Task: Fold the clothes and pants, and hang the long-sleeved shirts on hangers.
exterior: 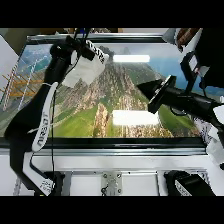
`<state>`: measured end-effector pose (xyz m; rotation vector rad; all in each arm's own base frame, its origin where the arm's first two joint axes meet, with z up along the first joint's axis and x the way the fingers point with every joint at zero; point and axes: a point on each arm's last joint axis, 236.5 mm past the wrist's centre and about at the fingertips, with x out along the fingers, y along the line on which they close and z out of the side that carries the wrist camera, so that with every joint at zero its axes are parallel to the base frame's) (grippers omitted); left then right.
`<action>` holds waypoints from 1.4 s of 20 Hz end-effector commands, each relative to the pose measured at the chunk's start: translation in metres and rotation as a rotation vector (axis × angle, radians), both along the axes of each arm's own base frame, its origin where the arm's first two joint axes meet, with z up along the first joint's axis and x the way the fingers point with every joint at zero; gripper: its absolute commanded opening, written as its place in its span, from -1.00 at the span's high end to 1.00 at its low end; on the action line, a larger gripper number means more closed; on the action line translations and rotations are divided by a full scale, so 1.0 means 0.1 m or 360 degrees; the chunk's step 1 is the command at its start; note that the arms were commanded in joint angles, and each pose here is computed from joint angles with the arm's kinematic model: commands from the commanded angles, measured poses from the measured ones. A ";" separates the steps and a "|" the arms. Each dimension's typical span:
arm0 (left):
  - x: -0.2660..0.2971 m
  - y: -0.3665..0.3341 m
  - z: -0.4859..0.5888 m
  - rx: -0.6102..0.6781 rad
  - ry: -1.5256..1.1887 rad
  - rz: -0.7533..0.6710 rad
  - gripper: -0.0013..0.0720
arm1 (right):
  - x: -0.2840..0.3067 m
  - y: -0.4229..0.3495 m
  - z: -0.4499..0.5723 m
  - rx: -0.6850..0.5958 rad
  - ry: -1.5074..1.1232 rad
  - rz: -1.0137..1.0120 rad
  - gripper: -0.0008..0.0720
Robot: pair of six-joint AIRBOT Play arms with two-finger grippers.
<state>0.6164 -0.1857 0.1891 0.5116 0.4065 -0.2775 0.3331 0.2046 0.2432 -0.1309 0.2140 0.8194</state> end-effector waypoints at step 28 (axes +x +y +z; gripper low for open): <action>-2.48 0.90 -2.03 -0.1717 0.1265 0.1012 -0.89 | -0.05 -1.49 -0.39 -0.0031 0.0544 -0.0952 0.88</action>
